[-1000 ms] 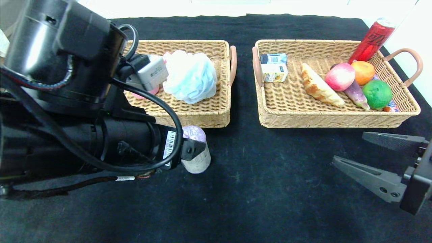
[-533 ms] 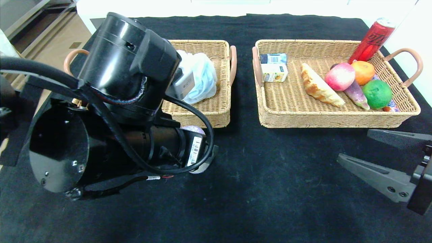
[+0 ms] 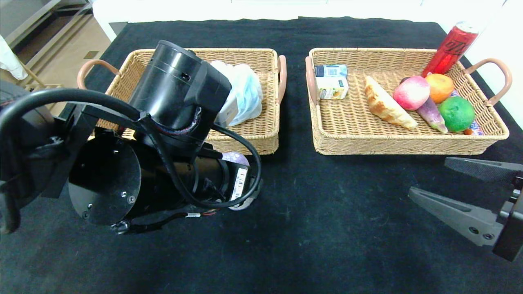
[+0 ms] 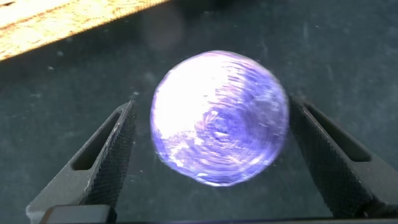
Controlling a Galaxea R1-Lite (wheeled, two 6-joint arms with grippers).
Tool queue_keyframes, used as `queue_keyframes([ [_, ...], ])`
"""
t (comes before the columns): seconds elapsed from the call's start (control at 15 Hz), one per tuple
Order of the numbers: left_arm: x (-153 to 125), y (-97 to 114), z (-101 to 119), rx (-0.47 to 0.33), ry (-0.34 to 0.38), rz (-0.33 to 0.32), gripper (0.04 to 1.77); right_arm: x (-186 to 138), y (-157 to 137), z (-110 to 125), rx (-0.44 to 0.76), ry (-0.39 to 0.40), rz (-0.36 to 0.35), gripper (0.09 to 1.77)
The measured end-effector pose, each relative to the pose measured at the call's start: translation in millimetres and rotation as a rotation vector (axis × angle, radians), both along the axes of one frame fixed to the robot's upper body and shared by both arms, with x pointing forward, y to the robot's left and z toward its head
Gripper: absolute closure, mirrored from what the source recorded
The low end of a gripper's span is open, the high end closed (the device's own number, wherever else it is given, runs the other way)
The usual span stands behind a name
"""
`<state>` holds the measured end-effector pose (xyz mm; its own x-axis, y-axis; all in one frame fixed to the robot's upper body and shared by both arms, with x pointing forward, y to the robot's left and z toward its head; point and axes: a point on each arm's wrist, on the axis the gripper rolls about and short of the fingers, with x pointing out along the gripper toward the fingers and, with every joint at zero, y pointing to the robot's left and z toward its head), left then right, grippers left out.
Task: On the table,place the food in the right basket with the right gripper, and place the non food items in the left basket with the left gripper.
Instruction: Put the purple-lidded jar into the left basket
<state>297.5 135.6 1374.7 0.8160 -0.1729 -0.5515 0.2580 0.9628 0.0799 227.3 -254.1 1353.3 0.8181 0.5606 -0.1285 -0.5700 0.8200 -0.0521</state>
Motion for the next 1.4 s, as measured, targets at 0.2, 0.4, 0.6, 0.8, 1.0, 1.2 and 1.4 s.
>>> queue_keyframes([
  [0.2, 6.3, 2.6, -1.8, 0.002, 0.004, 0.020, 0.09, 0.3, 0.5, -0.8, -0.002, 0.004, 0.002, 0.15],
  [0.4, 14.0, -0.2, -2.3, -0.029, -0.024, 0.025, 0.09, -0.4, 0.8, -0.8, -0.002, 0.003, 0.005, 0.15],
  [0.6, 17.0, -2.5, -6.7, -0.031, -0.017, 0.016, 0.09, -1.0, 0.6, -0.3, 0.000, 0.000, 0.006, 0.15],
  [0.8, 18.2, -3.5, -8.9, -0.026, -0.011, 0.016, 0.09, -1.0, 0.5, 0.0, 0.000, -0.001, 0.006, 0.15],
  [1.0, 19.0, -4.3, -10.4, -0.022, -0.007, 0.016, 0.48, -1.1, 0.5, 0.4, 0.001, -0.002, 0.006, 0.15],
  [1.2, 19.7, -5.1, -11.6, -0.019, -0.004, 0.016, 0.79, -1.8, 0.1, 1.2, 0.003, -0.005, 0.007, 0.15],
  [1.4, 19.9, -5.5, -12.0, -0.018, -0.004, 0.016, 0.85, -2.3, 0.1, 0.9, 0.003, -0.005, 0.010, 0.15],
])
